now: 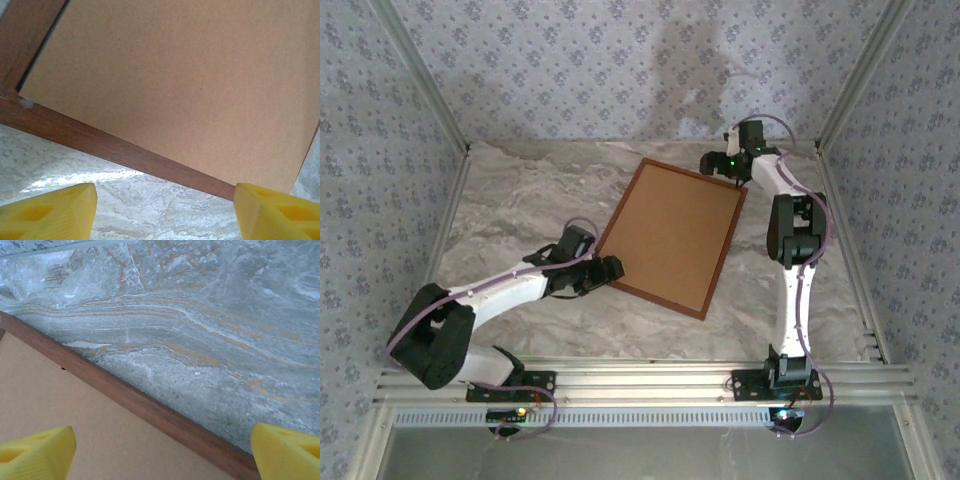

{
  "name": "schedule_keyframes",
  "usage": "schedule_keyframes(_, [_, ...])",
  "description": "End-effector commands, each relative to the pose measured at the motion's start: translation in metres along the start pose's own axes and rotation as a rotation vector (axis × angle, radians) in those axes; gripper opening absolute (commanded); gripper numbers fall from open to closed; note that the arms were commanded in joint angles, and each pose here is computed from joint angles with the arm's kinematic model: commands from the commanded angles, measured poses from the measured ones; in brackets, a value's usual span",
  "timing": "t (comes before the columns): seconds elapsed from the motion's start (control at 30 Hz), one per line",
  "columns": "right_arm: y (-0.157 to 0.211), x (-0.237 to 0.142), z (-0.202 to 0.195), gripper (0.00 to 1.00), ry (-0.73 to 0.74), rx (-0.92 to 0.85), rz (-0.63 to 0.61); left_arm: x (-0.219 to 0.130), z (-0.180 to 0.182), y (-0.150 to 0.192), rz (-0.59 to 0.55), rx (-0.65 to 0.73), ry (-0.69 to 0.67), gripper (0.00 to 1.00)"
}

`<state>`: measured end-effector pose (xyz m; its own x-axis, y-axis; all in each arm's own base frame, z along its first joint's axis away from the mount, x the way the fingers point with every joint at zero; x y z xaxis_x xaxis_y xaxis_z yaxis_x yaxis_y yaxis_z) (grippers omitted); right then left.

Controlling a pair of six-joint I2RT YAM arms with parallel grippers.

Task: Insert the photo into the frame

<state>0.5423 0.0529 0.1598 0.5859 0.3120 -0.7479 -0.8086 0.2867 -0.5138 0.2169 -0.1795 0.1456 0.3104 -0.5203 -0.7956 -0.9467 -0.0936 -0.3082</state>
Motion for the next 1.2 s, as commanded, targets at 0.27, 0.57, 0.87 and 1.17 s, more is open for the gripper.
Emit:
schedule_keyframes(0.27, [0.002, 0.013, -0.028, 0.89, -0.066, 0.146, 0.153, 0.011, -0.012, -0.012, -0.011, -0.024, 0.062, 0.69])
schedule_keyframes(0.57, [0.01, 0.021, -0.033, 0.86, -0.053, 0.177, 0.241, 0.021, -0.012, -0.015, -0.013, -0.027, 0.084, 0.65])
schedule_keyframes(0.87, [0.016, 0.023, -0.032, 0.81, -0.07, 0.181, 0.281, 0.034, -0.007, -0.015, 0.006, -0.03, 0.078, 0.64])
schedule_keyframes(1.17, [0.047, 0.018, -0.027, 0.73, -0.073, 0.151, 0.404, 0.04, -0.007, -0.023, -0.036, -0.083, 0.126, 0.63])
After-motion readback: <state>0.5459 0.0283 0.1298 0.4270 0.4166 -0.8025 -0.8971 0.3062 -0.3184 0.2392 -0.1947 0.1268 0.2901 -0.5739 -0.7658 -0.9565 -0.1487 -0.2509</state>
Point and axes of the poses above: each hand's point on the last joint's axis, 136 mm out from that joint toward the fingers, its own x axis out along the fingers, its own z axis along the line the jaws close on, y = z × x, the point moved 10 cm from there along -x, back along the fingers, and after that the axes turned 13 degrees about x, right-handed, at the moved point
